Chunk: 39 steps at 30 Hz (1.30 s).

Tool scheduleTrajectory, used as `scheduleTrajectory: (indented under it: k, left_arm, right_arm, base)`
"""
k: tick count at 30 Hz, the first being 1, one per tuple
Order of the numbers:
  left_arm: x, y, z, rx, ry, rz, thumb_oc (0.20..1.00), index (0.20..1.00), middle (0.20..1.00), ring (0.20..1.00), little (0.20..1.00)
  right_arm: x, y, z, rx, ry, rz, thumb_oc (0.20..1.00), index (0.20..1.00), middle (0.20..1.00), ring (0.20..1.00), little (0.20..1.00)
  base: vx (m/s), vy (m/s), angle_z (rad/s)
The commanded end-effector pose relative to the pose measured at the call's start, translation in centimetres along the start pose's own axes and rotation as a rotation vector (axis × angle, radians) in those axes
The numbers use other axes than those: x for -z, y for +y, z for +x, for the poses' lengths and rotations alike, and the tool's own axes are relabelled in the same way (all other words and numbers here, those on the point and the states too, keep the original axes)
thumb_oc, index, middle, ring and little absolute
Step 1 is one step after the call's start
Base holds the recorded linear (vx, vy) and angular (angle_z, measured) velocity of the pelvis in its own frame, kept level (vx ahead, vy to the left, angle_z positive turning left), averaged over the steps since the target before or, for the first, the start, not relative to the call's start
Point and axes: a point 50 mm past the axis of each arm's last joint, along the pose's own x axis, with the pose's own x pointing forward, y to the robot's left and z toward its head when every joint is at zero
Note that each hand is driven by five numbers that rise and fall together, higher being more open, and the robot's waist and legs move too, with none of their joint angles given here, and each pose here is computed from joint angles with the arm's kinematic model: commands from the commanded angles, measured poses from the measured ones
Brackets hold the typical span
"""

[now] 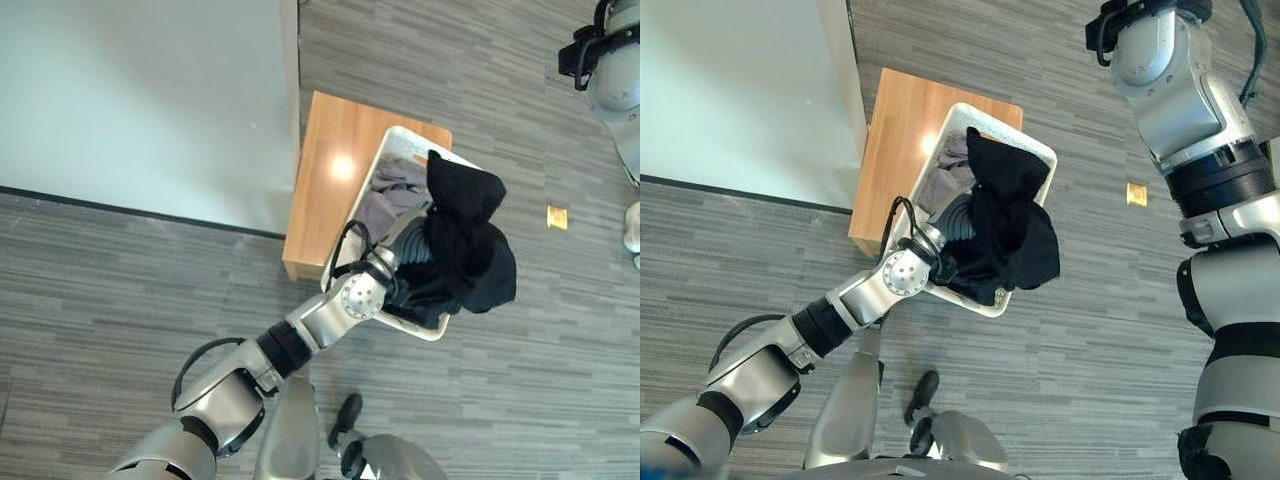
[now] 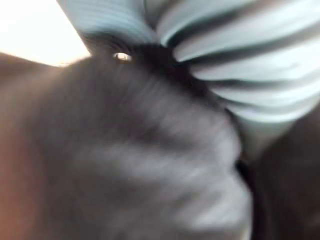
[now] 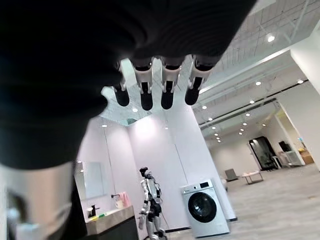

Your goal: Pick up bed clothes into laundry basket.

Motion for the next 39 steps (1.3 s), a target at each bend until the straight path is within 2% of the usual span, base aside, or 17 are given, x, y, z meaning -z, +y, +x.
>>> scheduleTrajectory:
  k: [1,2,3,4,6,8,15,19,24,28,29,31,34,38,39]
  left_arm:
    - [-3.5,1.5,2.1,-0.097,-0.177,0.025,1.000,1.000,1.000,1.000,1.000]
    - [-3.6,1.9,2.1,-0.113,-0.188,0.034,1.000,1.000,1.000,1.000,1.000]
    - [-3.6,5.6,2.5,-0.199,-0.214,0.110,1.000,1.000,1.000,1.000,1.000]
    - [-4.9,7.8,1.7,-0.281,-0.296,0.151,1.000,1.000,1.000,1.000,1.000]
    - [-5.8,7.7,-0.6,-0.228,-0.355,0.182,1.000,1.000,1.000,1.000,1.000]
    - [-5.4,7.8,-1.2,-0.244,-0.347,0.177,1.000,1.000,1.000,1.000,1.000]
    - [-4.7,8.5,-1.1,-0.347,-0.309,0.144,1.000,1.000,1.000,1.000,1.000]
    - [-3.7,8.9,-1.6,-0.388,-0.249,0.033,1.000,1.000,1.000,1.000,1.000]
    - [-3.5,7.2,-2.4,-0.371,-0.218,-0.138,1.000,1.000,1.000,1.000,1.000]
    - [-2.4,7.5,-3.8,-0.440,-0.161,-0.157,1.000,1.000,1.000,1.000,1.000]
    - [-1.4,5.5,-6.0,-0.353,-0.090,-0.271,1.000,1.000,1.000,1.000,1.000]
    - [1.3,4.3,-7.8,-0.377,0.067,-0.343,1.000,1.000,1.000,1.000,1.000]
    - [3.9,4.9,-11.6,-0.432,0.219,-0.351,1.000,1.000,1.000,1.000,1.000]
    - [6.0,6.5,-14.2,-0.509,0.333,-0.297,1.000,1.000,1.000,1.000,1.000]
    - [7.1,8.1,-16.8,-0.585,0.414,-0.250,1.000,1.000,1.000,1.000,1.000]
  right_arm:
    - [-1.8,-3.4,1.3,0.124,-0.090,0.006,1.000,1.000,1.000,1.000,1.000]
    - [-1.9,-3.3,1.3,0.124,-0.094,0.014,1.000,1.000,1.000,1.000,1.000]
    - [-4.4,-1.9,1.6,0.078,-0.188,0.038,1.000,1.000,1.000,1.000,1.000]
    - [-6.3,-2.1,2.2,0.085,-0.259,0.042,1.000,1.000,1.000,1.000,1.000]
    - [-6.1,-2.2,2.6,0.049,-0.246,-0.017,1.000,1.000,1.000,1.000,1.000]
    - [-6.2,-2.1,2.5,0.064,-0.250,0.004,1.000,1.000,1.000,1.000,1.000]
    - [-5.8,-0.5,1.2,0.041,-0.224,0.073,1.000,1.000,1.000,1.000,1.000]
    - [-4.5,1.3,-1.4,-0.053,-0.190,0.102,1.000,1.000,1.000,1.000,1.000]
    - [-2.5,3.2,-6.4,-0.157,-0.120,0.150,1.000,1.000,1.000,1.000,1.000]
    - [-1.5,4.0,-10.3,-0.204,-0.058,0.199,1.000,1.000,1.000,1.000,1.000]
    - [0.3,3.6,-12.2,-0.212,0.025,0.170,1.000,1.000,1.000,1.000,1.000]
    - [0.1,3.9,-13.0,-0.219,0.022,0.171,1.000,1.000,1.000,1.000,1.000]
    - [0.9,2.8,-13.5,-0.220,0.032,0.150,1.000,1.000,1.000,1.000,1.000]
    - [0.7,2.6,-13.6,-0.228,0.020,0.174,1.000,1.000,1.000,1.000,1.000]
    - [0.5,3.8,-15.2,-0.257,0.058,0.224,1.000,1.000,1.000,1.000,1.000]
  base:
    - [-0.05,-0.013,-0.06]
    - [-0.02,-0.007,-0.07]
    - [0.03,0.014,-0.07]
    - [0.02,0.041,-0.17]
    - [-0.03,0.058,-0.34]
    - [-0.02,0.035,0.12]
    - [0.04,0.014,0.18]
    - [0.09,0.015,0.08]
    - [0.09,-0.005,0.07]
    - [0.06,-0.013,0.09]
    - [0.00,-0.022,0.13]
    - [0.04,-0.035,0.15]
    - [-0.02,0.004,0.00]
    - [-0.13,0.045,0.45]
    - [-0.07,-0.032,1.83]
